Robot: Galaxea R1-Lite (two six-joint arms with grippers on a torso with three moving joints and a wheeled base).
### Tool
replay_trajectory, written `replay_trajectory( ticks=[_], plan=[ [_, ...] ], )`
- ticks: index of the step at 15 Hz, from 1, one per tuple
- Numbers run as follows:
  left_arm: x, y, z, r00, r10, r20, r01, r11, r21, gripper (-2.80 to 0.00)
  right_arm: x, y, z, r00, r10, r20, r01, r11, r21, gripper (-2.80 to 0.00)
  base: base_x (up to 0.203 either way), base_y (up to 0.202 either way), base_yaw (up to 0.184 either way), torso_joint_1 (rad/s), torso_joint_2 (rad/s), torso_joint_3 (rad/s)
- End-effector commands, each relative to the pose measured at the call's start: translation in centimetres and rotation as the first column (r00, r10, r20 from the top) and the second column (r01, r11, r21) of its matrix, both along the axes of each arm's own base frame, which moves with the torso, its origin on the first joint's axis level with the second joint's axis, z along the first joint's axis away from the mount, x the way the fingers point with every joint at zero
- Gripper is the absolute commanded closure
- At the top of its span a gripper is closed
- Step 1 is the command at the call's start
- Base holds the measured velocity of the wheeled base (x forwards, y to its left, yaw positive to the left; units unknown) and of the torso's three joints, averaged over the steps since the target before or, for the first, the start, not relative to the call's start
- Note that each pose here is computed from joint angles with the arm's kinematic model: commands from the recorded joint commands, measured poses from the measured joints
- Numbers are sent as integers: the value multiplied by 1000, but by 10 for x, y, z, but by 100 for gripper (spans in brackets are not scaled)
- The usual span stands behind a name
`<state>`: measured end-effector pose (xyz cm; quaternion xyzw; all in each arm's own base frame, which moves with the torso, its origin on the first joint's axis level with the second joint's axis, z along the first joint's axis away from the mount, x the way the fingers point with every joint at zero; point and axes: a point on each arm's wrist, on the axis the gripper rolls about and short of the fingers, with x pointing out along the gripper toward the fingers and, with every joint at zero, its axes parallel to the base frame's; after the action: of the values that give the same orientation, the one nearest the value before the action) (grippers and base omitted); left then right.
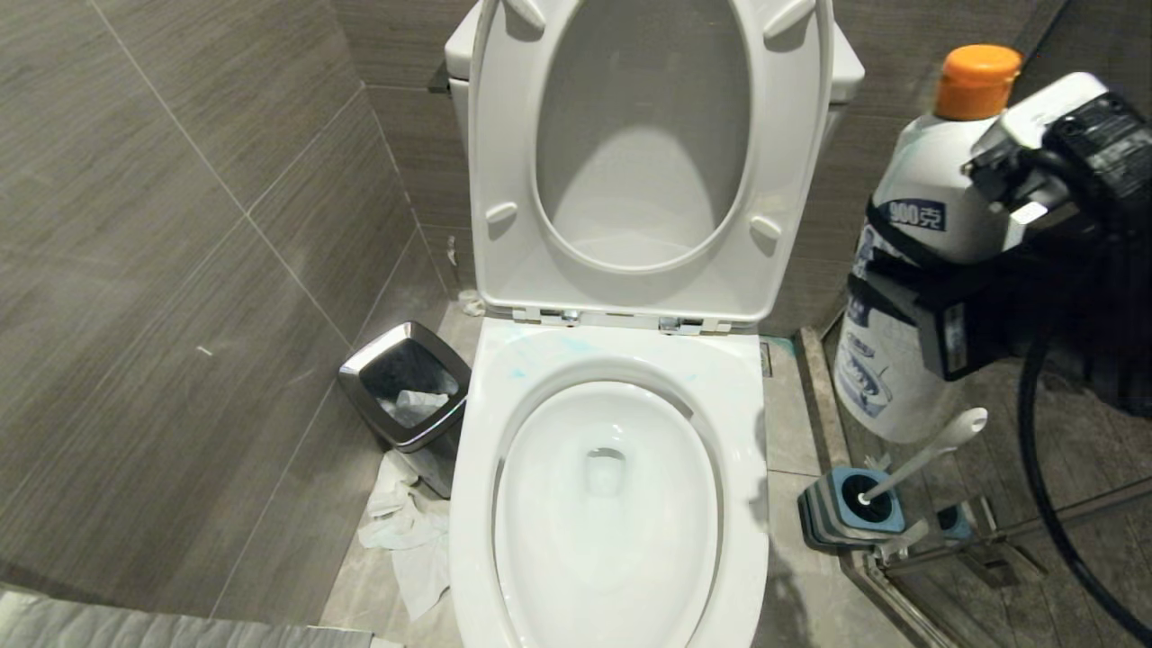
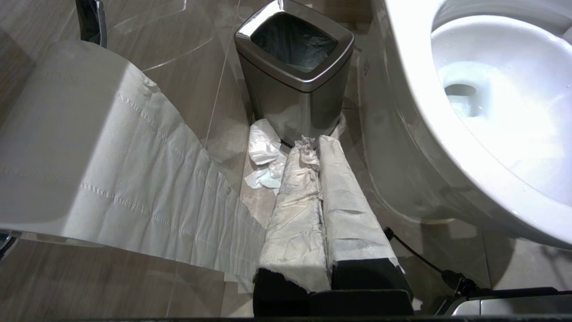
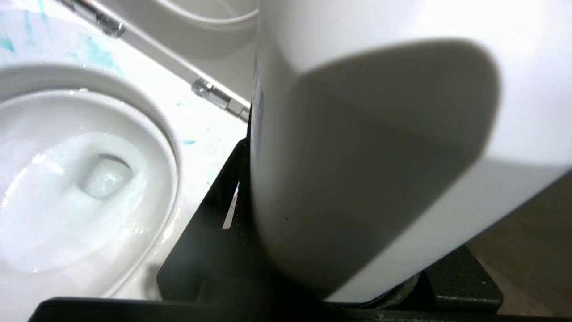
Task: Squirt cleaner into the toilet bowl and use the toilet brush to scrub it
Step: Pour in the cleaning agent
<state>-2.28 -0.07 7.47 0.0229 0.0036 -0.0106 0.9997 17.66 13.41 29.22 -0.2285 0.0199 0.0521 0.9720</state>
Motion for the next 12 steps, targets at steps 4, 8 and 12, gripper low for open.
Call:
replay_trajectory(
  ticks=[4,8,12],
  plan=[
    [0,0,0,1000,1,-3,-1,1000,0,0,11,29,-19,999,-10,-50,3,991,-130,0,0,0,0,0,0,0],
    [0,0,0,1000,0,-2,0,1000,0,0,12,36,-20,999,-1,-39,-10,963,-270,0,0,0,0,0,0,0],
    [0,0,0,1000,0,-2,0,1000,2,0,23,50,-12,1000,29,-7,-29,874,-485,0,0,0,0,0,0,0]
  ],
)
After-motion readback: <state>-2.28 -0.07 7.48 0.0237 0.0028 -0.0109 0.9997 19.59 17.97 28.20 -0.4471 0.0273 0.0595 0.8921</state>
